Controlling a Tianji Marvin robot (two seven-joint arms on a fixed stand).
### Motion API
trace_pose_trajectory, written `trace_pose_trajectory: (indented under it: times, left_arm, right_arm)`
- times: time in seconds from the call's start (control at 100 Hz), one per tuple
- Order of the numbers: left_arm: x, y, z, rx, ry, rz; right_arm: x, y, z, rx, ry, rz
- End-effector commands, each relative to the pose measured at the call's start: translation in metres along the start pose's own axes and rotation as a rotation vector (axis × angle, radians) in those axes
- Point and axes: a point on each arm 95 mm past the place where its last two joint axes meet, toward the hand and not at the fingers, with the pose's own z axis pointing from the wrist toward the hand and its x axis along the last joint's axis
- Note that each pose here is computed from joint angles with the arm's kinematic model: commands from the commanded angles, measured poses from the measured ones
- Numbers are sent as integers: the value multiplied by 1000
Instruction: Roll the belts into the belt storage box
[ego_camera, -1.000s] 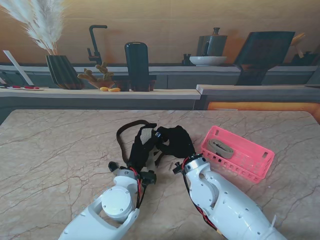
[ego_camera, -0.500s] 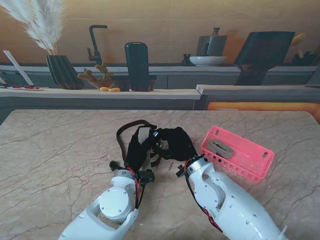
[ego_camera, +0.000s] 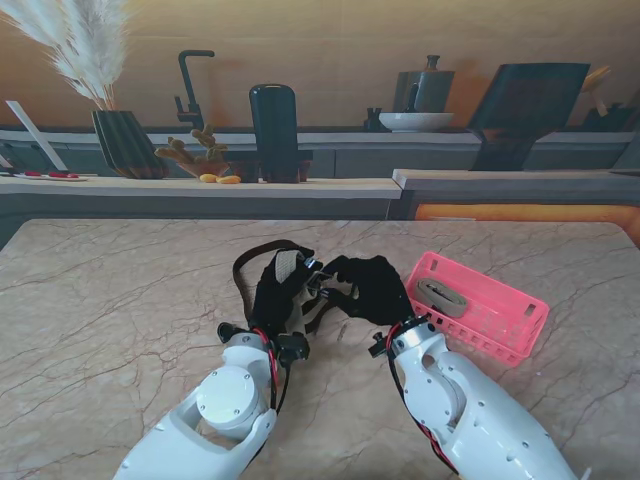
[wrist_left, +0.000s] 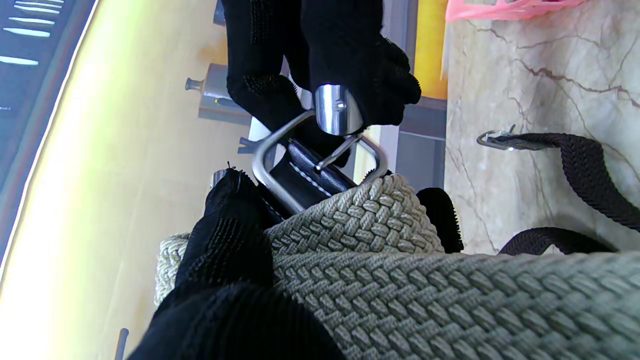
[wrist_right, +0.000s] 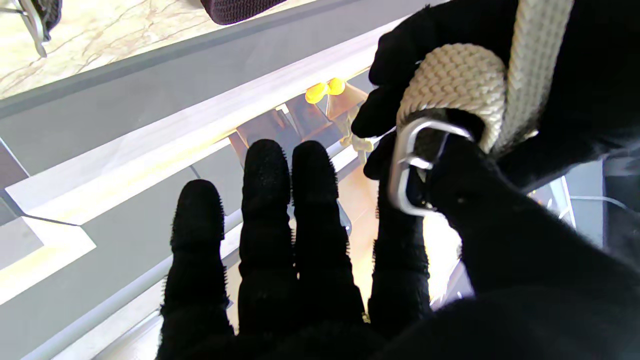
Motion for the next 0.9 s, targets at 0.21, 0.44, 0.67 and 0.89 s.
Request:
trace_pose_trajectory:
  times: [0.21,0.44,0.67,0.89]
  left_arm:
    - [2,2,-3,-13,10,-14]
    - [0,8,-4,-32,14,-30]
    - [-2,14,-5,-47,19,-30]
    - [1,13,-6,-17,14,-49]
  right_arm:
    - [5,-5,7,-30,7,27]
    - [12,-16,14,-9,22,41]
    - [17,-23,21,3,43,29]
    - [17,-17,12,87,66,-7]
